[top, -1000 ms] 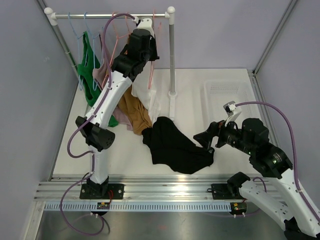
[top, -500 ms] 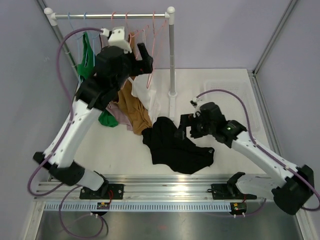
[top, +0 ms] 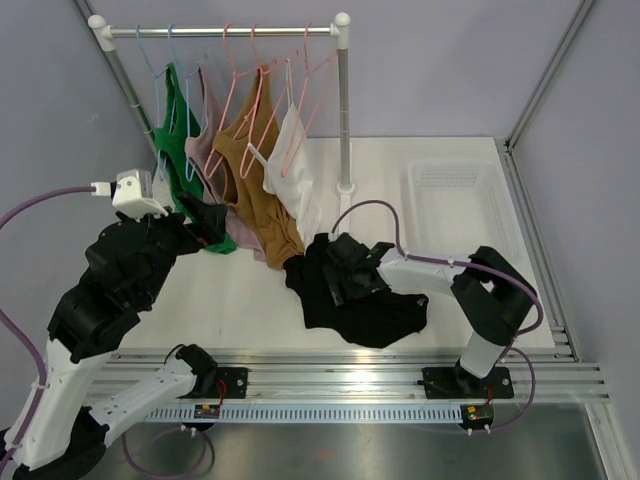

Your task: Remove the tank top from the hanger

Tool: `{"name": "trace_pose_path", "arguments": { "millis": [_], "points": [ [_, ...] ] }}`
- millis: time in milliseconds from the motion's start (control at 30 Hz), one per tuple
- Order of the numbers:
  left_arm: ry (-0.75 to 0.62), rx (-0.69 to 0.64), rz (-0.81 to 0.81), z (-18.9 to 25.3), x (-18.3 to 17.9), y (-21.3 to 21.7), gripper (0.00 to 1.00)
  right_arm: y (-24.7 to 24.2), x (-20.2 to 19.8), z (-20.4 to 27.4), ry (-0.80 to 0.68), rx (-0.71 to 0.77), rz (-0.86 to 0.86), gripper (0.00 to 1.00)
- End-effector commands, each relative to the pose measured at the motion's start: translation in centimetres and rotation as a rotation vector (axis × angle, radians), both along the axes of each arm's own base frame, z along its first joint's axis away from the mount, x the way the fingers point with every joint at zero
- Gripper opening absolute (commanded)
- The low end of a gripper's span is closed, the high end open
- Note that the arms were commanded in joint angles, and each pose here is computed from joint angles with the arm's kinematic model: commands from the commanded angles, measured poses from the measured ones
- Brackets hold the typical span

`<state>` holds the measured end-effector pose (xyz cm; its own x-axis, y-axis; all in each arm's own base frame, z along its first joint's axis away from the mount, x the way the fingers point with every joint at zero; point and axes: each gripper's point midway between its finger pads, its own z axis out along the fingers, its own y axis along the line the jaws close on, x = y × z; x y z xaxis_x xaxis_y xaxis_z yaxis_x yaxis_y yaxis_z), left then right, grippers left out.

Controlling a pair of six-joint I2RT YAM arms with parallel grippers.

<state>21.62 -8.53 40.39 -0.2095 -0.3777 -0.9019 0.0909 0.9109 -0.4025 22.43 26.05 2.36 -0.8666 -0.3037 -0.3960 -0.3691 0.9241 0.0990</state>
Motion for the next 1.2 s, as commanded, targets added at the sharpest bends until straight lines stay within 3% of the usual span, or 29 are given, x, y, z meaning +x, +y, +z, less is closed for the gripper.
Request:
{"name": "trace_pose_path", "arguments": {
  "millis": [0,33,67,100,133,333,400,500,633,833,1000,1167],
  "points": [
    [0.048,0.056,0.076,-2.4,-1.8,2.9,0.99,1.9,0.7,-0.6,-0.073,-0.063,0.029,0.83],
    [0.053,0.082,0.080,-2.9,-2.0,3.3,0.99,2.1,0.4,-1.0,-0.062,-0.072,0.038,0.70],
    [0.053,0.095,0.077,-3.2,-2.3,3.6,0.99,2.4,0.3,-1.1,-0.059,-0.073,0.036,0.52],
    [0.052,0.113,0.074,-3.5,-2.8,4.0,0.99,2.5,0.3,-1.1,-0.058,-0.070,0.038,0.22],
    [0.062,0.132,0.079,-4.1,-2.9,4.3,0.99,2.7,0.1,-0.8,-0.049,-0.064,0.038,0.01],
    [0.053,0.196,0.094,-6.8,-3.2,5.3,0.99,2.5,0.3,7.3,-0.184,-0.029,0.016,0.00],
    [0.053,0.231,0.117,-8.6,-2.9,5.7,0.99,1.4,0.6,13.7,-0.294,0.040,-0.019,0.00],
    [0.062,0.263,0.173,-10.4,-2.4,6.5,0.99,-0.7,1.0,19.1,-0.397,0.059,-0.056,0.00],
    [0.067,0.260,0.218,-10.6,-2.4,7.3,0.99,-3.8,2.5,30.5,-0.654,0.153,-0.154,0.00],
    [0.063,0.243,0.236,-10.9,-2.5,7.7,0.99,-9.1,4.7,40.7,-0.868,0.094,-0.298,0.00],
    [0.061,0.242,0.238,-11.0,-2.5,7.8,0.99,-16.3,7.5,44.8,-0.957,-0.017,-0.508,0.00],
    [0.054,0.235,0.238,-10.8,-2.6,7.8,0.99,-20.1,9.8,43.1,-0.921,-0.070,-0.611,0.00]
  ]
}}
